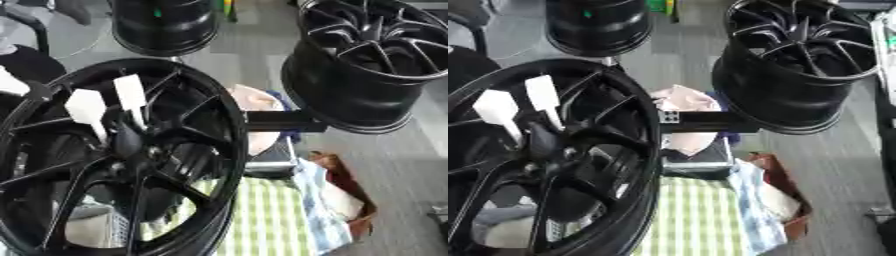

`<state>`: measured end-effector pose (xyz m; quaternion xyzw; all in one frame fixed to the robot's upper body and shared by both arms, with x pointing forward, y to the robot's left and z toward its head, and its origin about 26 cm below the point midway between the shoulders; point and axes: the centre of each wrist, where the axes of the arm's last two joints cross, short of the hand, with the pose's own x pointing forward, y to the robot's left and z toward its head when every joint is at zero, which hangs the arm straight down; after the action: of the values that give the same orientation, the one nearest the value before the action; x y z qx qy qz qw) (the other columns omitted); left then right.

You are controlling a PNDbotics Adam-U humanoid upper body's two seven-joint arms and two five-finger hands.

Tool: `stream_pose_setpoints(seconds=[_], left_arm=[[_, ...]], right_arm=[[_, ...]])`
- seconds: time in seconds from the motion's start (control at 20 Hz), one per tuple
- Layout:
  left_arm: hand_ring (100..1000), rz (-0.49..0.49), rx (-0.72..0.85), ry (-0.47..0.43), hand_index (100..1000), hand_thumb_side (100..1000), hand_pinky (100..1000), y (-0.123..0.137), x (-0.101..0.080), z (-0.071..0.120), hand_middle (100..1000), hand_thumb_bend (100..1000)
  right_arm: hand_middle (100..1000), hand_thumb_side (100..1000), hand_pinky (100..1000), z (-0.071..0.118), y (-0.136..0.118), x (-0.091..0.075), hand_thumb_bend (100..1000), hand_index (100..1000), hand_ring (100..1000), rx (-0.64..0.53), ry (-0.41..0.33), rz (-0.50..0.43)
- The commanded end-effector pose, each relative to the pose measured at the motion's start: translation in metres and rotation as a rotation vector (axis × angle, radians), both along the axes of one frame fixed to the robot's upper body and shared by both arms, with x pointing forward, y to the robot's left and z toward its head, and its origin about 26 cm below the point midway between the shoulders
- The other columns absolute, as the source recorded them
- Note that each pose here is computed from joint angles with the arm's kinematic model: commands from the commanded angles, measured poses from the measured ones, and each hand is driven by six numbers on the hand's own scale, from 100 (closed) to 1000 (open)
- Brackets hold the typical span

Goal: Pull the pin out of the wheel hub.

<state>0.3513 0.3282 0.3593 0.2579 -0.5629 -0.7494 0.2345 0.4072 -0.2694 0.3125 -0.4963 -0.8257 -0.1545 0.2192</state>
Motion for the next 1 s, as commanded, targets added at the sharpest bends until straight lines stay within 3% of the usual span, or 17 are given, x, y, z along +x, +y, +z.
stream_pose_setpoints(seconds=[0.05, 0.65, 1.0], left_arm=[[950, -0.062, 0.14, 0.057, 893, 348, 916, 0.001, 0.004, 0.007, 789, 567], [950, 0.012, 0.18, 0.151, 876, 419, 895, 0.007, 0.037, -0.024, 768, 594], [960, 0.041, 0.192, 0.208, 880, 472, 891, 0.018, 0.044, -0.043, 778, 606]], right_arm=[[720, 613, 740, 0.009, -0.001, -0.002, 100, 812, 784, 0.002, -0.027, 0.001], [716, 626, 740, 0.006, 0.001, -0.002, 100, 812, 782, 0.021, -0.031, 0.011], [714, 638, 739, 0.004, -0.001, -0.002, 100, 812, 780, 0.036, -0.036, 0.011]])
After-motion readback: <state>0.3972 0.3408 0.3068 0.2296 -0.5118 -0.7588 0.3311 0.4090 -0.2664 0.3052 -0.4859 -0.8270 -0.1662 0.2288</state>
